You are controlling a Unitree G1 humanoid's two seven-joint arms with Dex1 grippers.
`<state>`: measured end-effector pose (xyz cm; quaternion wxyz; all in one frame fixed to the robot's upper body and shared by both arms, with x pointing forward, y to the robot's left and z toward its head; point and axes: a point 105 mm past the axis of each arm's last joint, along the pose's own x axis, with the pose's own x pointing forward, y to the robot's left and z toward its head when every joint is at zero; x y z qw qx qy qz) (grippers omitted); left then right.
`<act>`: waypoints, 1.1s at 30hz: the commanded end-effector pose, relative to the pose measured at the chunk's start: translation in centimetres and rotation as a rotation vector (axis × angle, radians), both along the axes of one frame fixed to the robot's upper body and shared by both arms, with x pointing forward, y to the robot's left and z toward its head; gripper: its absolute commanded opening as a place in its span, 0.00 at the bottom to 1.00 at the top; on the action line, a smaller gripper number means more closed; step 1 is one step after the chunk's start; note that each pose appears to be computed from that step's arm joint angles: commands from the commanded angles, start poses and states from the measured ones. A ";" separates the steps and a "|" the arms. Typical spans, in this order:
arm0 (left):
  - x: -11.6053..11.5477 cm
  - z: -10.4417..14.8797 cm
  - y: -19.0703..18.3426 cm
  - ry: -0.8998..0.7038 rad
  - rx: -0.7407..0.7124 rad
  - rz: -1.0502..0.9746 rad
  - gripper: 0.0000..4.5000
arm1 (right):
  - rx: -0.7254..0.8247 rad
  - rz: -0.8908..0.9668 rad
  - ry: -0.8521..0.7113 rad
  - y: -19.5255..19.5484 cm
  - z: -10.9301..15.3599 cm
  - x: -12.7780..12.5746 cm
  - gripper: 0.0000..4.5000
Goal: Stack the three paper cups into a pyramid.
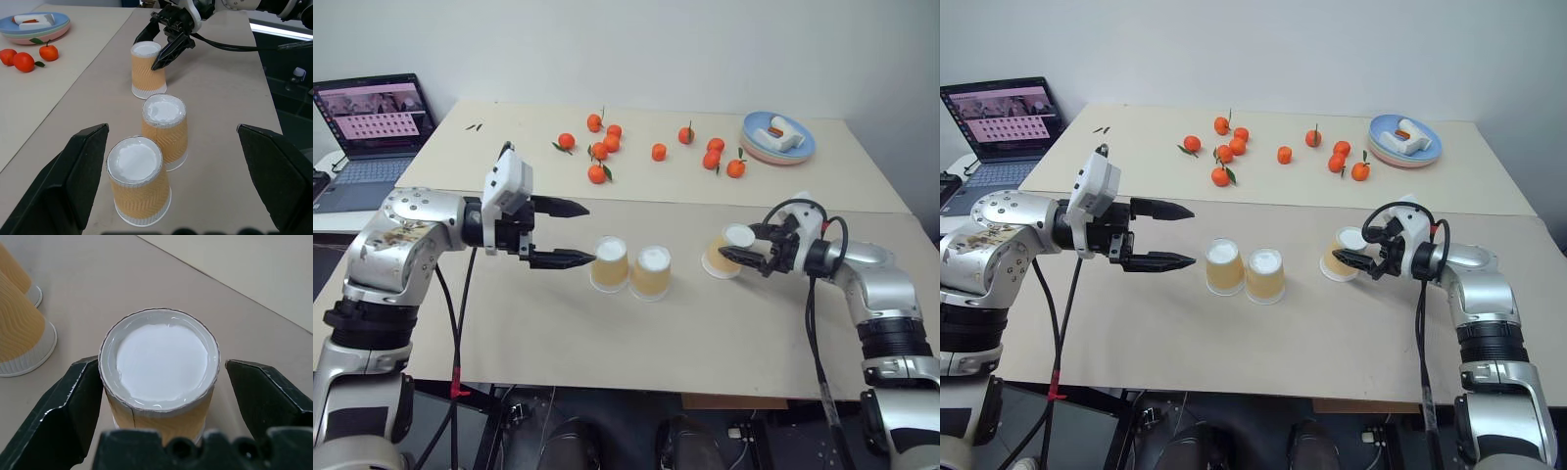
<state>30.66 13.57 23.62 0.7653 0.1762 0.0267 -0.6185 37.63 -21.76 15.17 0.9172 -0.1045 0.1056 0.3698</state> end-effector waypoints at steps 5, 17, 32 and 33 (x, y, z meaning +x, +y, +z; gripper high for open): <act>-0.1 0.7 -0.1 -0.054 0.008 -0.012 1.00 | 0.004 0.015 -0.074 0.2 1.9 0.3 0.75; -0.1 0.2 -0.2 -0.047 0.016 -0.015 1.00 | 0.008 0.097 -0.166 2.1 5.9 -0.1 0.58; -0.1 -0.7 -1.1 -0.017 0.020 -0.053 1.00 | -0.024 0.736 -0.067 15.2 17.6 -5.4 0.58; -0.1 -0.8 -1.2 -0.016 0.020 -0.056 1.00 | -0.041 0.751 -0.064 15.8 17.4 -5.5 0.58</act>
